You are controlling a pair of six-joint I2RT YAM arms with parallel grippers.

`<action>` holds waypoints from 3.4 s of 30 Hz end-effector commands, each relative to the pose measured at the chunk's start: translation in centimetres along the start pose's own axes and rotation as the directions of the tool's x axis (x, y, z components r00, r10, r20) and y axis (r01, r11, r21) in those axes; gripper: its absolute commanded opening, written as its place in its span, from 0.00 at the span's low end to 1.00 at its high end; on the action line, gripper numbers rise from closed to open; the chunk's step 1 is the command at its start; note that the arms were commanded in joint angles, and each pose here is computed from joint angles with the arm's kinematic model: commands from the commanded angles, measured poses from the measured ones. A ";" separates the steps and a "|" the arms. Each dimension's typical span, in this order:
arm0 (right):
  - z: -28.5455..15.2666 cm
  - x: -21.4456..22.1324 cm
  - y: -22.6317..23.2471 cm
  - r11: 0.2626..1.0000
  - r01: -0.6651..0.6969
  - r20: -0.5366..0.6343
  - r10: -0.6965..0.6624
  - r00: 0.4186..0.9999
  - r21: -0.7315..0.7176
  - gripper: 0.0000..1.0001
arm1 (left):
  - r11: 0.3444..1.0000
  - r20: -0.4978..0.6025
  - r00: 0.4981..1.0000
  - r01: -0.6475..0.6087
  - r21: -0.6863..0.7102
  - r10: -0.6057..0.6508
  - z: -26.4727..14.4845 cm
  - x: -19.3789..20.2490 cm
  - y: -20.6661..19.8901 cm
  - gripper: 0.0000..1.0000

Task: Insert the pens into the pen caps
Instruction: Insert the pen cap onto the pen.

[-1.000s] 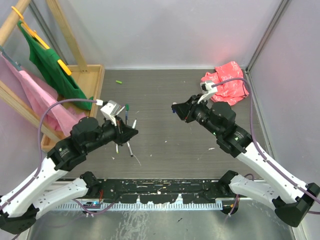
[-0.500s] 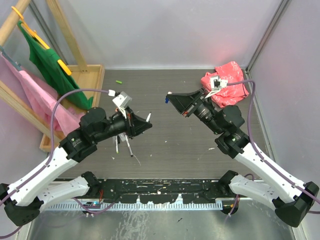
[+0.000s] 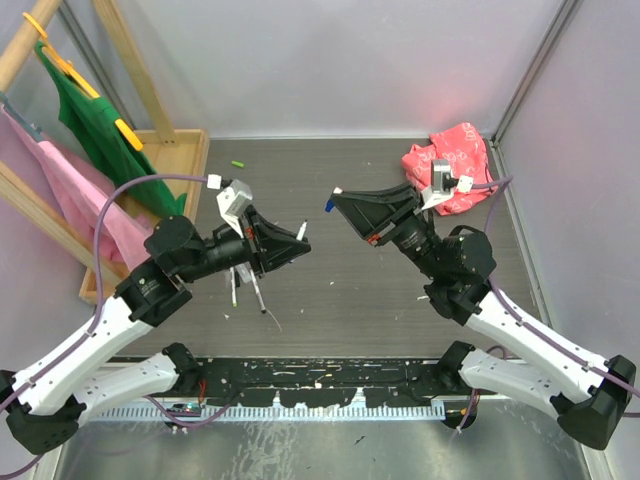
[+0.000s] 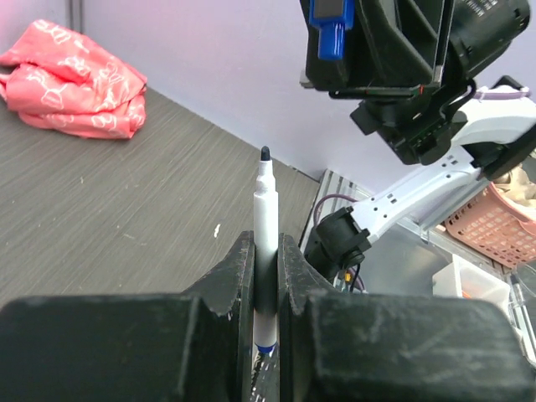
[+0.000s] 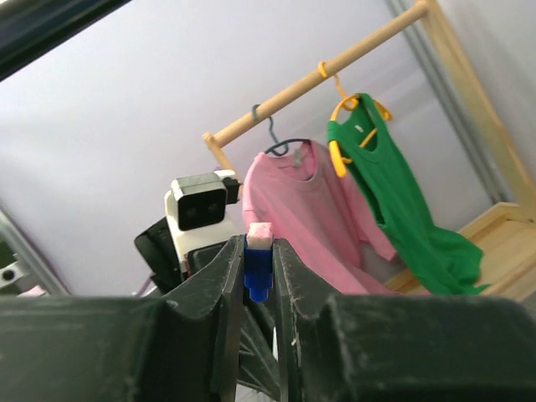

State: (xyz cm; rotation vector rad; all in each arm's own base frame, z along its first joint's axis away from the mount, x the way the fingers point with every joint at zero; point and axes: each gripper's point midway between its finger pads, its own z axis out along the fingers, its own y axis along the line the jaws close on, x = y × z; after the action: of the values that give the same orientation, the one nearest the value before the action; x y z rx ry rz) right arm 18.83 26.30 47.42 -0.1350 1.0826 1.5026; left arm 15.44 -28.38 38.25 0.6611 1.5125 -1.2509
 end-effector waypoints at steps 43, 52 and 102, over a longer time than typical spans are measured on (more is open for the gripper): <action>1.2 0.5 5.1 0.992 -0.005 0.014 0.007 1.000 -0.126 0.00 | 0.980 0.080 0.995 -0.078 0.184 0.065 -1.2 -2.4 -4.1 0.00; 1.1 0.5 5.2 0.991 -0.011 0.014 0.013 1.000 -0.131 0.00 | 0.979 0.071 0.996 -0.073 0.189 0.060 -1.1 -2.2 -4.1 0.00; 0.4 3.1 3.4 0.996 -0.046 -0.056 0.042 0.998 -0.082 0.00 | 0.981 0.079 0.994 -0.085 0.174 0.072 -1.1 -2.6 -3.9 0.00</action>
State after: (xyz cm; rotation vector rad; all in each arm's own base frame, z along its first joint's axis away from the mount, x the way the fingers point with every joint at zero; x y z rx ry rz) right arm 16.14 29.78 46.26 -0.2077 1.1263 1.5661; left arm 12.85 -28.49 39.71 0.7744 1.4062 -1.3444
